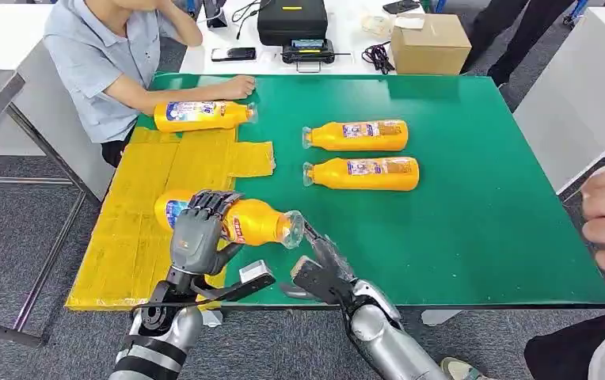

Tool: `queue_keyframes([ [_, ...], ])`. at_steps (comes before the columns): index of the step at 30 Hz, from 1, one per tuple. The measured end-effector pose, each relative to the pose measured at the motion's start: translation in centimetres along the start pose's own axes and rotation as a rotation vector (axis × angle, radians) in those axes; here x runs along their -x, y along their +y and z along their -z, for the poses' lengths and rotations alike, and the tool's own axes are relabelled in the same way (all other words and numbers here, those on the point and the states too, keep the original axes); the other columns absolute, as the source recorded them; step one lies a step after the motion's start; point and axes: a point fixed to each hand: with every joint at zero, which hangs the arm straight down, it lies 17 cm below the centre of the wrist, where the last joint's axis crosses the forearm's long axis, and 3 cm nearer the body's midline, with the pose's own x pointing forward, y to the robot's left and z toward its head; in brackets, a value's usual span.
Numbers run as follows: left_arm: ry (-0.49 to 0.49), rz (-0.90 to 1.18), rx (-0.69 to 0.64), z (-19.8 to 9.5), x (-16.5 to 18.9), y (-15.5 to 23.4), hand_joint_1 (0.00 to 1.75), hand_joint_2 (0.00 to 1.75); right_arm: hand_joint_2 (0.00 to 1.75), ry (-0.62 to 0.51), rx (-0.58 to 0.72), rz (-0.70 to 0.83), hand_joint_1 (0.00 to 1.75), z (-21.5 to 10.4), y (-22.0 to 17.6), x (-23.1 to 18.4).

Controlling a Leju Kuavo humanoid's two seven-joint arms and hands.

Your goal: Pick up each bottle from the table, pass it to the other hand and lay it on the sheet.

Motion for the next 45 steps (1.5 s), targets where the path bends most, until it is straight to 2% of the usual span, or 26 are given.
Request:
queue_keyframes([
  [7,-0.015,0.149,0.070,1.1,2.7,-1.8,1.75,1.75,1.75,-0.019,-0.026,0.014,0.00,0.4,0.4,-0.6],
  [11,0.052,0.210,0.155,0.9,6.2,-4.3,1.75,1.75,1.75,-0.018,-0.029,0.020,0.00,0.5,0.4,-0.5],
  [17,0.151,0.294,0.432,-1.6,11.4,-10.0,1.75,1.75,1.75,-0.003,-0.019,0.026,0.00,0.3,-0.1,0.1],
  [21,0.191,0.315,0.525,-2.1,13.5,-11.2,1.75,1.75,1.75,0.006,-0.016,0.032,0.00,0.2,-0.2,0.5],
  [22,0.199,0.312,0.536,-2.0,13.8,-11.4,1.68,1.75,1.75,0.007,-0.014,0.033,0.00,0.2,-0.3,0.5],
  [24,0.209,0.290,0.549,-2.0,14.0,-11.6,1.40,1.75,1.75,0.011,-0.011,0.033,0.00,0.2,-0.4,0.6],
  [25,0.212,0.282,0.552,-1.9,14.0,-11.6,1.12,1.75,1.75,0.012,-0.010,0.033,0.00,0.2,-0.5,0.7],
  [26,0.214,0.278,0.558,-1.9,14.1,-11.7,0.45,1.75,1.75,0.014,-0.007,0.034,0.00,0.2,-0.6,0.7],
  [27,0.215,0.278,0.561,-2.0,14.2,-11.8,0.16,1.75,1.75,0.014,-0.006,0.035,0.00,0.2,-0.6,0.7],
  [28,0.215,0.279,0.564,-1.9,14.2,-11.8,0.16,1.75,1.75,0.014,-0.008,0.033,0.00,0.2,-0.5,0.7],
  [29,0.216,0.279,0.565,-1.9,14.2,-11.8,0.00,1.75,1.75,0.014,-0.008,0.033,0.00,0.2,-0.5,0.7],
  [45,0.245,0.272,0.633,-2.3,14.9,-12.6,0.00,1.75,1.75,0.020,-0.014,0.026,0.00,0.1,-0.5,1.0],
])
